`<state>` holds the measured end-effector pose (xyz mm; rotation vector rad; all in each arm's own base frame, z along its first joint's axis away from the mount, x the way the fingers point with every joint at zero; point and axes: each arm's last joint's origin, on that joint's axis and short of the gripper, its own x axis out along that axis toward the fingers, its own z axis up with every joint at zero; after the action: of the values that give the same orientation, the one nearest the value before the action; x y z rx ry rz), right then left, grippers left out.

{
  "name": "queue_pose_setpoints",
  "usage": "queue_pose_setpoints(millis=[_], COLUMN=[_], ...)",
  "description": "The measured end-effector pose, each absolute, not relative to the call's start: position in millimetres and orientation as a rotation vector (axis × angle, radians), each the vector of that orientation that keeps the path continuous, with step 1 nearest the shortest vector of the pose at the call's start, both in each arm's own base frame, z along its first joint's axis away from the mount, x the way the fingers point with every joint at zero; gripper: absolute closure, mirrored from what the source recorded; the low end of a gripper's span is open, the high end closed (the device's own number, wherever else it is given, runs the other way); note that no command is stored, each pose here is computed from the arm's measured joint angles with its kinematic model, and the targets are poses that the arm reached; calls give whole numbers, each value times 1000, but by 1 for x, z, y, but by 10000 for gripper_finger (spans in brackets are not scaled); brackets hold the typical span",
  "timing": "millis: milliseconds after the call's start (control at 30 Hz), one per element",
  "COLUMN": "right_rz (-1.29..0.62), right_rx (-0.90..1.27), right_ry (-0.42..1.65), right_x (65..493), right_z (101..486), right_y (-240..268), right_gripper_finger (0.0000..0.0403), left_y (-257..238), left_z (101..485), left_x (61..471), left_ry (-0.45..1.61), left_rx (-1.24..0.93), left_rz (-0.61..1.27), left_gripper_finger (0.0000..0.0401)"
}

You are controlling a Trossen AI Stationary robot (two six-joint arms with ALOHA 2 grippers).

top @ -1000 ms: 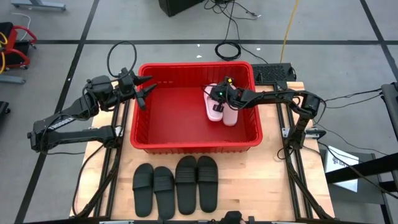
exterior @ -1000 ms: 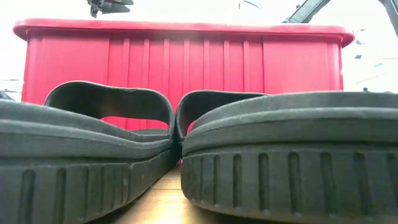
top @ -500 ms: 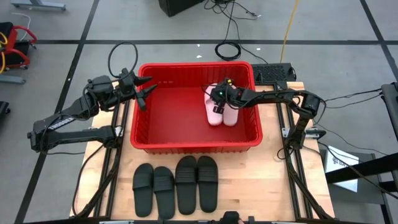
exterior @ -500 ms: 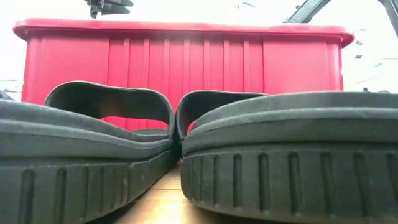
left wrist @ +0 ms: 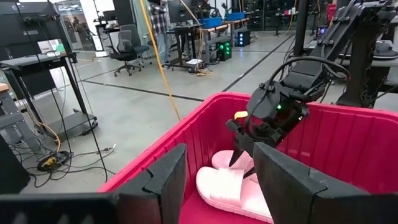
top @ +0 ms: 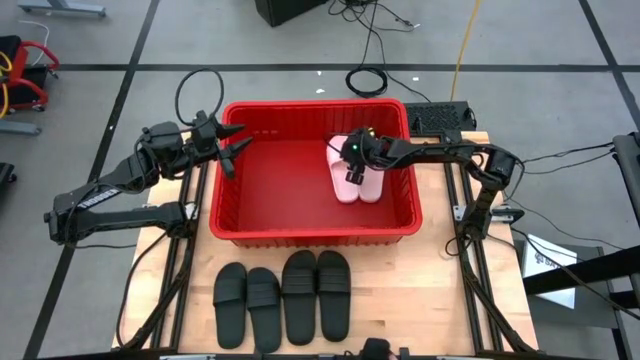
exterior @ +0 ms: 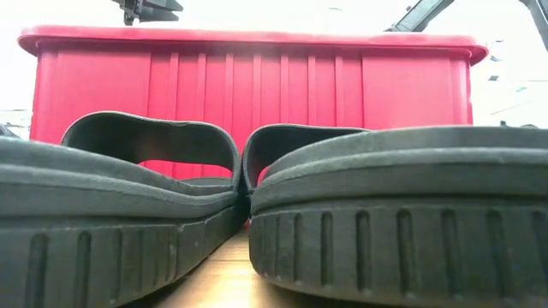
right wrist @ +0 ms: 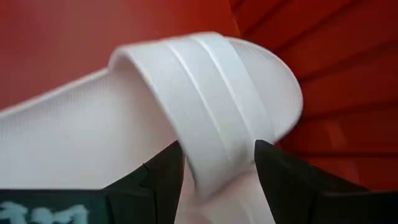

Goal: Pick and place slides into bin
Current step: Put the pink slipper into the red bin, then put the black slipper into the red bin

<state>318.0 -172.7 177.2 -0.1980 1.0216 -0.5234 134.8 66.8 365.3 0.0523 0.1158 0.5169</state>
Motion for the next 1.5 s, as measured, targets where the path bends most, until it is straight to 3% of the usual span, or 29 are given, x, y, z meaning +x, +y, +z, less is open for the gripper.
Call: queue_pose_setpoints(millis=[400, 733, 1133, 1500], right_rz=[-512, -373, -384, -316], right_rx=[-190, -162, -244, -318], right_ry=[1052, 891, 697, 474], right_x=[311, 304, 302, 325], right_z=[185, 223, 261, 281], right_y=[-169, -159, -148, -113], right_gripper_finger=[222, 222, 222, 222], left_y=[67, 66, 64, 52], left_z=[365, 365, 365, 365], left_x=[135, 135, 136, 141], left_ry=[116, 118, 107, 99], left_rx=[53, 47, 17, -20], left_rz=[518, 489, 411, 219], left_gripper_finger=[213, 213, 213, 213])
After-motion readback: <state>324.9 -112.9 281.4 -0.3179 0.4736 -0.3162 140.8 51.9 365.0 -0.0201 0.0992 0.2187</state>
